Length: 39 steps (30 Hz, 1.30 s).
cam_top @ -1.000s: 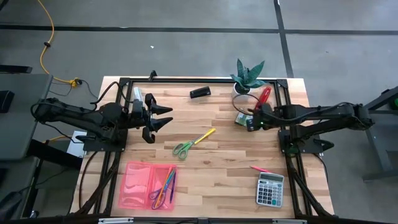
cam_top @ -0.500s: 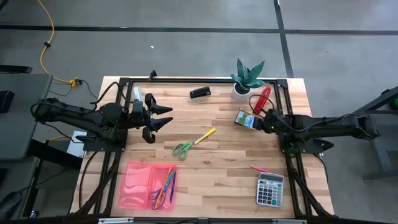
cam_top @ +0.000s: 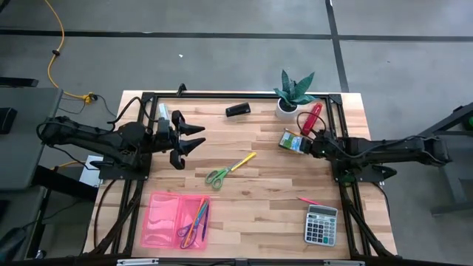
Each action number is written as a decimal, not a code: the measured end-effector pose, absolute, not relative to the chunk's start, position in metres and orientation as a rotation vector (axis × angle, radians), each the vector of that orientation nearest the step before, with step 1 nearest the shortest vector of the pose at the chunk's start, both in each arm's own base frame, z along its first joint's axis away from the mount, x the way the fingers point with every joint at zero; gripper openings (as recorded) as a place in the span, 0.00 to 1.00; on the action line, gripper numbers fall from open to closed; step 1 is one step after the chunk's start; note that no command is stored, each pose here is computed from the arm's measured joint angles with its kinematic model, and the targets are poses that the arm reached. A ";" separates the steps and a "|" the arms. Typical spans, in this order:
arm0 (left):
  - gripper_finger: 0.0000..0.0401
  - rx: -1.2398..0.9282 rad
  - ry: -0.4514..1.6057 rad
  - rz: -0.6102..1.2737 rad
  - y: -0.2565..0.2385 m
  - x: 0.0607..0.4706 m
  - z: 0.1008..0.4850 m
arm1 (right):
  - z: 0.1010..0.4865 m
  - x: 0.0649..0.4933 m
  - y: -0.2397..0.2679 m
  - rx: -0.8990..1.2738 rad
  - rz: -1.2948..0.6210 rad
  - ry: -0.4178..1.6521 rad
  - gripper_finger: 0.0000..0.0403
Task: Pack school essentials
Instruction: Put the crayon box into the supply box
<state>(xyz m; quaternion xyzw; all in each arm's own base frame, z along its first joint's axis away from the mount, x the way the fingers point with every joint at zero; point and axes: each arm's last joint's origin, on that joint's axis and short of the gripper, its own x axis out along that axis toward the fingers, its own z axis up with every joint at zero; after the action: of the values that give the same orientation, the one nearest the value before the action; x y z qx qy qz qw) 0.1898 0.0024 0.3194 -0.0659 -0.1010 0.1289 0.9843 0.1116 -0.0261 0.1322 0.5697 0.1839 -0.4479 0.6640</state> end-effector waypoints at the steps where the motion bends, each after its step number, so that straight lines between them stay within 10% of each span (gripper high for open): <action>1: 0.43 -0.132 -0.203 0.259 0.002 0.190 0.319 | 0.128 0.110 -0.026 1.302 -1.019 0.422 0.43; 33: 0.43 -0.132 -0.203 0.255 0.002 0.190 0.319 | 0.113 0.133 -0.032 1.428 -1.058 0.230 0.43; 39: 0.43 -0.132 -0.203 0.255 0.002 0.190 0.319 | 0.111 0.138 -0.032 1.432 -1.055 0.217 0.30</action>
<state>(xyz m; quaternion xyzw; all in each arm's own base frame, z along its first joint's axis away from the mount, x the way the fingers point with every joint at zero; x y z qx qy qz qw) 0.1898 0.0022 0.3194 -0.0657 -0.1009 0.1269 0.9846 0.1378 -0.0325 0.1111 0.6240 0.0947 -0.4597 0.6247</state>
